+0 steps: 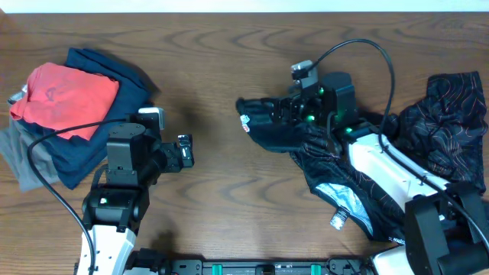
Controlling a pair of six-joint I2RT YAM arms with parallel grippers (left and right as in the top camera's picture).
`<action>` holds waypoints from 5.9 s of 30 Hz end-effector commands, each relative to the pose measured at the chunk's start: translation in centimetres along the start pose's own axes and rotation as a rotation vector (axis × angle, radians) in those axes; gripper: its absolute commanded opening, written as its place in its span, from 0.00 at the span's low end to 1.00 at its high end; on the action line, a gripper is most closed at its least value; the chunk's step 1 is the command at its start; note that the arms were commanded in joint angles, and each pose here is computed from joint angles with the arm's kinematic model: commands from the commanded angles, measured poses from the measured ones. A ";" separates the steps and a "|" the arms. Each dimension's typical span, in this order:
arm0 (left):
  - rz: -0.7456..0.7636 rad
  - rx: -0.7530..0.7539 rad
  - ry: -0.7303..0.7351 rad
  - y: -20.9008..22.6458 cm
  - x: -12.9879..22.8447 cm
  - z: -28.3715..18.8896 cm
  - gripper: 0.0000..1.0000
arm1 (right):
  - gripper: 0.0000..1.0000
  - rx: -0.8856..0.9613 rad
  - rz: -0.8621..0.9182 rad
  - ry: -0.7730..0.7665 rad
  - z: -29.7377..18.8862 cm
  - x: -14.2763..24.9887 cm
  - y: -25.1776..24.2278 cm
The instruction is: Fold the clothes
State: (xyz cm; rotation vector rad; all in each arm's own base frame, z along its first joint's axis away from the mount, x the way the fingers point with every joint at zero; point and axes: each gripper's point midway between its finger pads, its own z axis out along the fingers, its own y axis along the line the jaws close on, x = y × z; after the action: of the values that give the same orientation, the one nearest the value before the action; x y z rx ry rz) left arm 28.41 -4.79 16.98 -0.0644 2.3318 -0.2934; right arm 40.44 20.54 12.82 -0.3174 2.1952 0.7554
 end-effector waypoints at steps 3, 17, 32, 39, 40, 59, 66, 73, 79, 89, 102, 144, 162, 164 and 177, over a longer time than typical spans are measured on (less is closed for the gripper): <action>-0.004 0.082 -0.027 -1.5 -1.2 -0.2 0.98 | 0.99 0.324 0.087 -0.019 -6.0 -1.4 -7.4; 0.054 0.328 0.278 -10.8 5.5 7.1 0.98 | 0.99 0.822 0.413 0.256 -22.3 7.8 -14.8; -0.035 0.527 0.396 -23.2 14.4 14.3 0.98 | 0.99 0.829 0.459 0.281 -22.8 8.7 -14.8; -0.143 0.545 0.347 -24.8 14.1 17.3 0.85 | 0.99 0.801 0.464 0.280 -22.5 8.7 -14.4; -0.144 0.545 0.334 -25.0 13.8 17.6 0.76 | 0.99 0.801 0.465 0.280 -22.5 8.7 -14.4; -0.215 0.284 -0.115 -12.1 -7.5 18.4 0.06 | 0.99 0.801 0.464 0.277 -22.5 8.6 -14.5; -0.298 0.213 -0.085 -4.8 -12.7 17.2 0.70 | 0.99 0.801 0.464 0.277 -22.5 8.6 -14.5; -0.427 0.173 0.458 -4.7 -0.4 15.2 0.98 | 0.99 0.801 0.465 0.280 -22.5 8.7 -14.4; -0.497 0.011 0.856 -4.4 8.1 9.8 0.98 | 0.99 0.801 0.465 0.281 -22.5 8.7 -14.4; -0.444 -0.050 1.005 -8.2 14.4 8.1 0.98 | 0.99 0.801 0.467 0.286 -22.5 8.8 -14.4; -0.407 -0.097 0.834 -11.7 20.4 11.3 0.97 | 0.99 0.801 0.470 0.295 -22.5 9.1 -14.4; -0.490 -0.225 0.765 2.9 12.4 2.9 0.06 | 0.85 1.007 0.946 0.417 -17.0 17.5 -21.0; -0.489 -0.223 0.760 2.9 12.3 3.0 0.06 | 0.29 1.082 0.962 0.354 -15.9 18.7 -25.3; -0.489 -0.223 0.760 2.9 12.3 3.0 0.06 | 0.01 1.069 0.955 0.361 -15.8 18.7 -25.2; -0.331 -0.059 0.621 0.5 5.5 1.5 0.06 | 0.01 0.894 0.755 0.205 -21.7 7.5 -21.2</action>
State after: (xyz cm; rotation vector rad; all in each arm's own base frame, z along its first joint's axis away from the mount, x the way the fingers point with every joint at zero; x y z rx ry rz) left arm 22.90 -4.91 7.60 -0.6197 3.0772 -0.3962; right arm 29.13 -8.75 3.23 1.1445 2.7218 -0.0598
